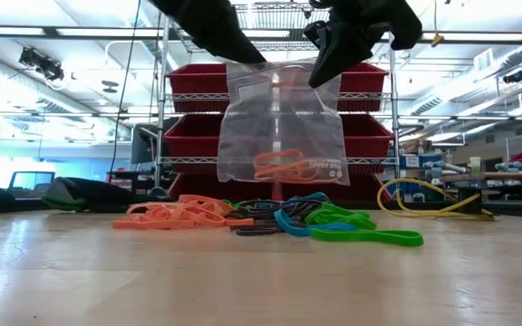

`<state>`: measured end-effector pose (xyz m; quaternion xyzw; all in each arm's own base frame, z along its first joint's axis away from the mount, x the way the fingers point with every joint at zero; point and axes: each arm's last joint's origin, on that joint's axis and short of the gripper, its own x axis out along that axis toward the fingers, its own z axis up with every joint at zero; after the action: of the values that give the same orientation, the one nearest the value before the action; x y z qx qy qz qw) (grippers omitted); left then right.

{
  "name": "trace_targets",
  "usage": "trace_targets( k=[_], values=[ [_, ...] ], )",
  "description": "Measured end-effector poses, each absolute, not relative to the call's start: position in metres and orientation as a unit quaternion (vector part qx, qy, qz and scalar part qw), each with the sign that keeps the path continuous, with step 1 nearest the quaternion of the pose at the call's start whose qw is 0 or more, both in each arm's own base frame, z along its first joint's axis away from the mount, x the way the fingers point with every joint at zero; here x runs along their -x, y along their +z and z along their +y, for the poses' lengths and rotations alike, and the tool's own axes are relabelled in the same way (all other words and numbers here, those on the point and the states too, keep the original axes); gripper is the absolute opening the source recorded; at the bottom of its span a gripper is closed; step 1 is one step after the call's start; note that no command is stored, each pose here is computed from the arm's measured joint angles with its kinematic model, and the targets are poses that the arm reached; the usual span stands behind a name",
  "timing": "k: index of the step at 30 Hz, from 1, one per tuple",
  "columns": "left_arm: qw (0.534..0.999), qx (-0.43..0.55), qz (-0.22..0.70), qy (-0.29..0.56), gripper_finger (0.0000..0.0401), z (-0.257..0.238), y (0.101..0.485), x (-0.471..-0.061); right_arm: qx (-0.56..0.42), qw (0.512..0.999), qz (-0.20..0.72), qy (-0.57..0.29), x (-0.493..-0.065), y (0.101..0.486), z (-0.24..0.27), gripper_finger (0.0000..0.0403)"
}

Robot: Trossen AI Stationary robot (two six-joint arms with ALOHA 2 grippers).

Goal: Sort rubber bands
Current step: Put the orange rubber band into the transparent zip bag

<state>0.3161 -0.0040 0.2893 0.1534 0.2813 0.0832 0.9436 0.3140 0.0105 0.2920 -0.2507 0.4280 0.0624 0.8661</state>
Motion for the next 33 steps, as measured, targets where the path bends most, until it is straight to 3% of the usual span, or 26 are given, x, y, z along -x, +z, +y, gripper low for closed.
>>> trace_targets(
  k=[4, 8, 18, 25, 33],
  values=[
    [0.942, -0.160, 0.277, 0.104, 0.0192, -0.005, 0.293, -0.314, 0.251, 0.865, 0.430, 0.062, -0.314, 0.292, 0.010, 0.0000],
    [0.940, -0.167, 0.266, 0.132, 0.0234, -0.006, 0.304, -0.304, 0.252, 0.863, 0.433, 0.060, -0.313, 0.291, 0.010, 0.0000],
    [0.931, -0.109, 0.295, 0.186, 0.0236, -0.002, 0.333, -0.254, 0.258, 0.856, 0.446, 0.047, -0.311, 0.290, 0.009, 0.0000],
    [0.922, -0.030, 0.364, 0.127, 0.0223, -0.009, 0.276, -0.237, 0.257, 0.857, 0.444, 0.047, -0.312, 0.290, 0.009, 0.0000],
    [0.922, 0.022, 0.375, 0.092, 0.0200, -0.026, 0.195, -0.232, 0.256, 0.858, 0.443, 0.047, -0.312, 0.291, 0.009, 0.0000]
  ],
)
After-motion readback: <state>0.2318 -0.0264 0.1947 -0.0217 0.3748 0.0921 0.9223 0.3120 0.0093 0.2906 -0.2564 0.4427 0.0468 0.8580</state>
